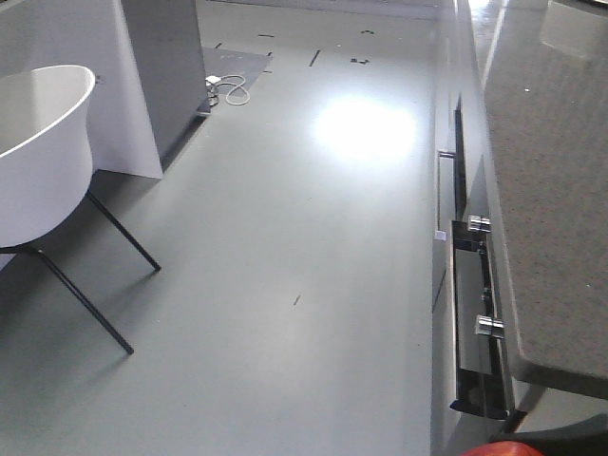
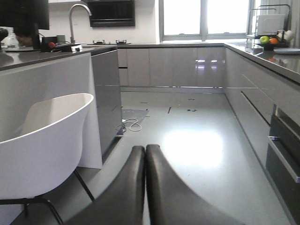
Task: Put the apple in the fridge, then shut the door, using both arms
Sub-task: 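Drive the base away from the counter toward the open fridge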
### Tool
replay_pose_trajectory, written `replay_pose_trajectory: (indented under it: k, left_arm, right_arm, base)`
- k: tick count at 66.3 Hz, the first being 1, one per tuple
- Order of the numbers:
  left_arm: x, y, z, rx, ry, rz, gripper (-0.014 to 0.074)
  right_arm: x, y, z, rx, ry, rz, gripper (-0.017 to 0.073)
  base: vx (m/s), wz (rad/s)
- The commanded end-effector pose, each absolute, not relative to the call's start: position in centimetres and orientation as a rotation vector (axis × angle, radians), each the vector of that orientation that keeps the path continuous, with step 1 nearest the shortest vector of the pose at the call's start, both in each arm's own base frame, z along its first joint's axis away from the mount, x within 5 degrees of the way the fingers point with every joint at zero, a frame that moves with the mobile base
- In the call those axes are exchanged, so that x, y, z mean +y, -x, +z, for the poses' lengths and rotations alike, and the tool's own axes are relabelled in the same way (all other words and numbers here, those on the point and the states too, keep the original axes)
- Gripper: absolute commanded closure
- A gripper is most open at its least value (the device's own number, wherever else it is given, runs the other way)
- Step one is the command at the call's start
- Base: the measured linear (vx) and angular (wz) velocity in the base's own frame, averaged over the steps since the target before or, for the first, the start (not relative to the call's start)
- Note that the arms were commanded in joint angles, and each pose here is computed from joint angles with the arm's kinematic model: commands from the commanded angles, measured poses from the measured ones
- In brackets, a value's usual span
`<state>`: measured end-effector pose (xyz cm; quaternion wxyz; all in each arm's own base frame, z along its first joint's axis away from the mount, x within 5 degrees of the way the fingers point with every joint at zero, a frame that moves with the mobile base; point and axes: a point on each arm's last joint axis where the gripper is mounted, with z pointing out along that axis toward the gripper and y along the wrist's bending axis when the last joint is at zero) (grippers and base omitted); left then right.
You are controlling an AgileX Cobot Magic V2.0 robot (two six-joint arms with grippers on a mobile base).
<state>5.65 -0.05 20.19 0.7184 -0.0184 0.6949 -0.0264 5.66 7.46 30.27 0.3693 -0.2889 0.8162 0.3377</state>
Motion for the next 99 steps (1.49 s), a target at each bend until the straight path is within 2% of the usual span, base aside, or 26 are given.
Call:
replay_pose_trajectory:
  k: [1, 99]
  left_arm:
    - [-0.07, -5.38, 21.53, 1.431, 0.041, -0.065, 0.0600]
    - [-0.07, -5.38, 21.53, 1.431, 0.041, -0.065, 0.0600]
  right_arm:
    - [7.64, -5.86, 31.51, 2.031, 0.695, 0.902, 0.0447]
    - [7.64, -5.86, 31.51, 2.031, 0.695, 0.902, 0.0447]
  base:
    - [-0.01, 0.41]
    - [-0.01, 0.42]
